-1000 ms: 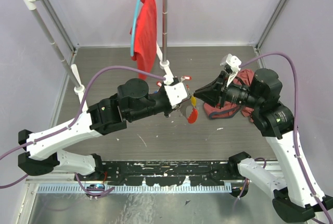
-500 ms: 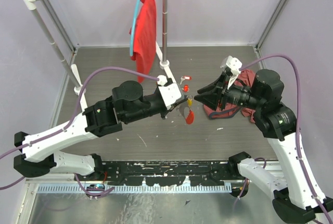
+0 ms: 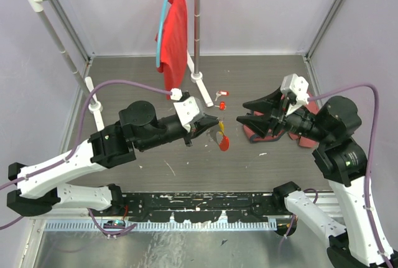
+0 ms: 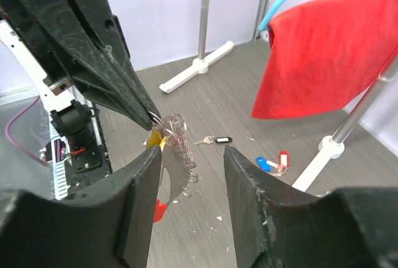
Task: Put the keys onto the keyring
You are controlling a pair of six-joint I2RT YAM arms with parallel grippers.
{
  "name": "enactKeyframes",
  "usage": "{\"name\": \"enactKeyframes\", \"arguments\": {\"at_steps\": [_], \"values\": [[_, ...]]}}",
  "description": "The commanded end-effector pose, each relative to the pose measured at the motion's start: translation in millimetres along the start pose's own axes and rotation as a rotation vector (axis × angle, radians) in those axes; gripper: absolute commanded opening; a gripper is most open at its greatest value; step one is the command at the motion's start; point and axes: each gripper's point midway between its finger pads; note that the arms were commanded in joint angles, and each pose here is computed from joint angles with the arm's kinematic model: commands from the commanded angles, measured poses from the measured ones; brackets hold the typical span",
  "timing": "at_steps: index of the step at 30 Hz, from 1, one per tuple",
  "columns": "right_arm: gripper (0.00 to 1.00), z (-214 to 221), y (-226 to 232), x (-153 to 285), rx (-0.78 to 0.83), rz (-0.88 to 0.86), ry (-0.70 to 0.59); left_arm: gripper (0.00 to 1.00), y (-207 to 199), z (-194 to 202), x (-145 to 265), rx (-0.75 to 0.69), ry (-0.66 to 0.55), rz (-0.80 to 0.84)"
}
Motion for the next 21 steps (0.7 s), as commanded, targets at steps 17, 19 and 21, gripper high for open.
{"name": "enactKeyframes", "arguments": {"at_steps": [17, 19, 21], "values": [[0.58, -43, 23, 2, 0.131, -0.133, -0.086, 0.0, 0, -27, 21, 0.132, -0.128, 0.042], [0.6, -45, 24, 0, 0.122, -0.149, -0.098, 0.0, 3, -30, 26, 0.161, -0.151, 0.054], [0.6, -46, 23, -2, 0.115, -0.153, -0.109, 0.0, 6, -32, 29, 0.178, -0.164, 0.062]]}}
Point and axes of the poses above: each gripper's point midway between its finger pads, its own x axis back along the fingers, its own y axis along the line the jaws close on, z = x × y
